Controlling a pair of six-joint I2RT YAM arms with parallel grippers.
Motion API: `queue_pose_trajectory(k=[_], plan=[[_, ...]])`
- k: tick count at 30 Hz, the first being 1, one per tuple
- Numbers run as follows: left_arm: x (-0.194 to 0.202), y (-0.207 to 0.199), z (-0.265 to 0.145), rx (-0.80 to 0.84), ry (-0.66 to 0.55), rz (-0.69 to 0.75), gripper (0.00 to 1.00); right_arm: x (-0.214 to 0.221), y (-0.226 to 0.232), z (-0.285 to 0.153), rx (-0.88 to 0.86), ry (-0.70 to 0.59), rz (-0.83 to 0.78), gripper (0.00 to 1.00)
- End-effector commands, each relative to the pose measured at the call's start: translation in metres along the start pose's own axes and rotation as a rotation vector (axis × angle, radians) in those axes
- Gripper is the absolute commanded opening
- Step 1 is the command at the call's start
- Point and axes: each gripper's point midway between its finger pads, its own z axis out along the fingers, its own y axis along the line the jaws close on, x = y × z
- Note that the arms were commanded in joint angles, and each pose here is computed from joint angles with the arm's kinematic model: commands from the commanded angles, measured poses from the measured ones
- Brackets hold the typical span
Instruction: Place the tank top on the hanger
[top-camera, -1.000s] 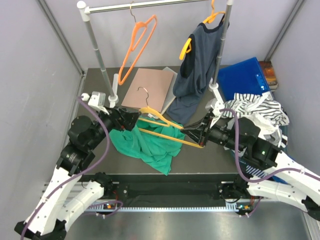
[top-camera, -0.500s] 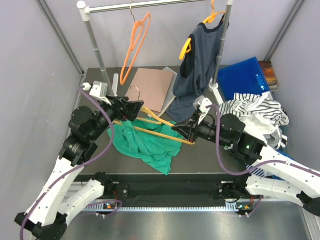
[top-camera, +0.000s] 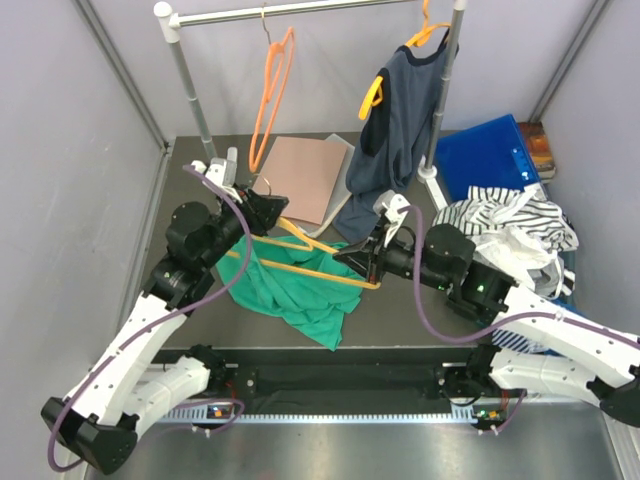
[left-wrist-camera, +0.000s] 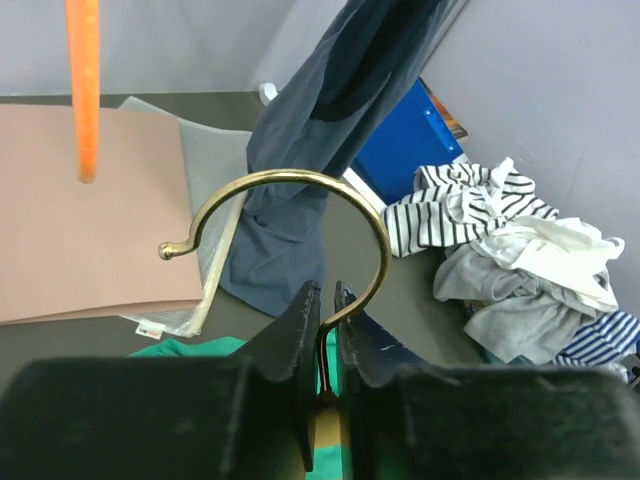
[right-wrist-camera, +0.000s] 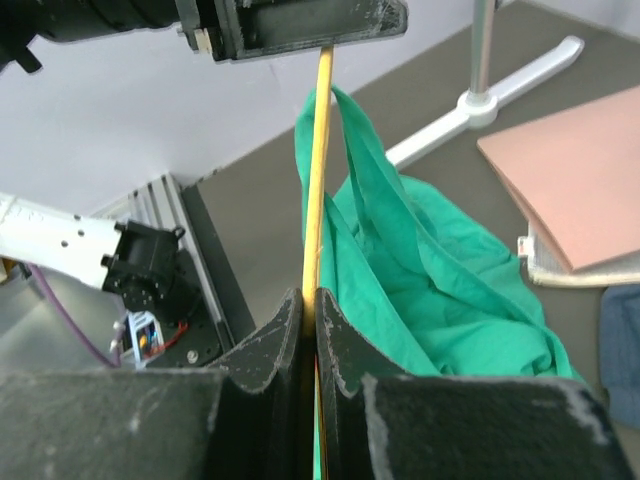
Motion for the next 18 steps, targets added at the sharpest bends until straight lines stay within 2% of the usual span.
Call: queue_pose_trajectory(k=[1,3,6,7,9,10,13,18], plan=[[-0.007,-0.003,0.006,0.02,-0.057,0.008,0.0,-0.035,0.01,0.007,-0.045,-0.115,-0.001,0.0],[-0.002,0.007,0.005,-0.017,-0.057,0.03,0.0,-0.032,0.005,0.009,-0.028,-0.094,0.001,0.01],[0.001,0.026,0.004,-0.104,-0.071,0.068,0.0,-0.031,-0.01,0.006,0.049,-0.05,-0.014,0.35],[0.004,0.029,0.004,-0.111,-0.066,0.076,0.0,-0.029,-0.015,-0.003,0.079,-0.011,-0.019,0.59],[0.008,0.046,0.002,-0.194,-0.055,0.102,0.0,-0.038,-0.029,-0.015,0.135,-0.016,-0.023,0.79],[0.009,0.049,0.001,-0.208,-0.05,0.109,0.0,-0.041,-0.034,-0.026,0.156,-0.014,-0.022,0.93],[0.011,0.053,0.0,-0.221,-0.044,0.132,0.0,-0.035,-0.066,-0.042,0.25,0.009,0.025,1.0],[0.013,0.059,-0.004,-0.246,-0.037,0.164,0.0,0.031,-0.12,-0.04,0.378,0.179,0.195,0.94]])
